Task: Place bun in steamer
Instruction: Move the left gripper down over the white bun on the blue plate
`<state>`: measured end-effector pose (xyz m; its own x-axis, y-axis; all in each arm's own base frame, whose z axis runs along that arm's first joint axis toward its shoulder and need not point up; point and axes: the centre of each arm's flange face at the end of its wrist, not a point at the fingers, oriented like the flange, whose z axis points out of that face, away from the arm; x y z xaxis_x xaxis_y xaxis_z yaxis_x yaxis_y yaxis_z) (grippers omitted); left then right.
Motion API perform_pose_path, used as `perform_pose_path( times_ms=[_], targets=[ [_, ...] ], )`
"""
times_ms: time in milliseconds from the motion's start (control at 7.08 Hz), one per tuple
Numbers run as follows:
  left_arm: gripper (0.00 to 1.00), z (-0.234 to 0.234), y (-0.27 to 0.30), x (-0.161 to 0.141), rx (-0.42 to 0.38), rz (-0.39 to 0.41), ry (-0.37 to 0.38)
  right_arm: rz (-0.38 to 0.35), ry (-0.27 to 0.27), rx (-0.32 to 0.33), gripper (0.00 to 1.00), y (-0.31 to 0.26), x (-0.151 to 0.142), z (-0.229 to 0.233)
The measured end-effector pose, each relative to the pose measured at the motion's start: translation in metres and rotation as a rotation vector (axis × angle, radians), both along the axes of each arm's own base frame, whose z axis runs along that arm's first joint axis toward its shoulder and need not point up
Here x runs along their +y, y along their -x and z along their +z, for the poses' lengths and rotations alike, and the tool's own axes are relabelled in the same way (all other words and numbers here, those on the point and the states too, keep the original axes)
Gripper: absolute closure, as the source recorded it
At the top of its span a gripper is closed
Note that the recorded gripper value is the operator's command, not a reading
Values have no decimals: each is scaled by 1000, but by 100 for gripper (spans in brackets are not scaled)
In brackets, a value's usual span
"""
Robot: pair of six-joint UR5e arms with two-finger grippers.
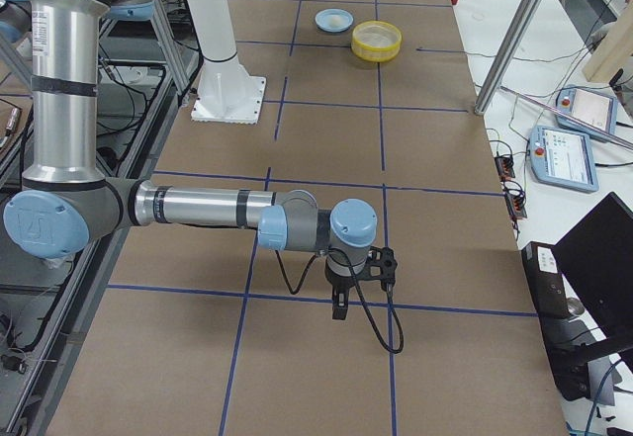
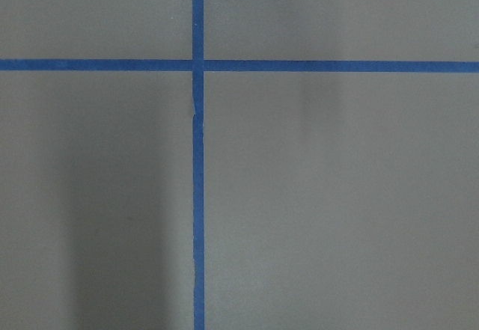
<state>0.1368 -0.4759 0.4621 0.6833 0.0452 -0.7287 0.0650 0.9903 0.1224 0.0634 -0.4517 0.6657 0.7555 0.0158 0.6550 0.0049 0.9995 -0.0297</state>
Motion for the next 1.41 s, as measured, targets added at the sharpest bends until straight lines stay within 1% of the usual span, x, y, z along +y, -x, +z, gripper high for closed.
perform_pose_path(
  times_ms=[141, 283, 424, 565, 848, 1413],
  targets=[
    [0, 22, -21, 24, -8, -3, 6, 0, 0, 0, 0, 0, 0, 0],
    [0, 50, -36, 52, 2, -6, 7, 0, 0, 0, 0, 0, 0, 0],
    [0, 76, -52, 72, 9, -3, 15, 0, 0, 0, 0, 0, 0, 0],
    [0, 95, -68, 83, -3, 12, 23, 0, 0, 0, 0, 0, 0, 0],
    [0, 113, -89, 91, -24, 41, 32, 1, 0, 0, 0, 0, 0, 0],
    [0, 114, -110, 77, -20, 56, 21, 0, 0, 0, 0, 0, 0, 0]
  ],
)
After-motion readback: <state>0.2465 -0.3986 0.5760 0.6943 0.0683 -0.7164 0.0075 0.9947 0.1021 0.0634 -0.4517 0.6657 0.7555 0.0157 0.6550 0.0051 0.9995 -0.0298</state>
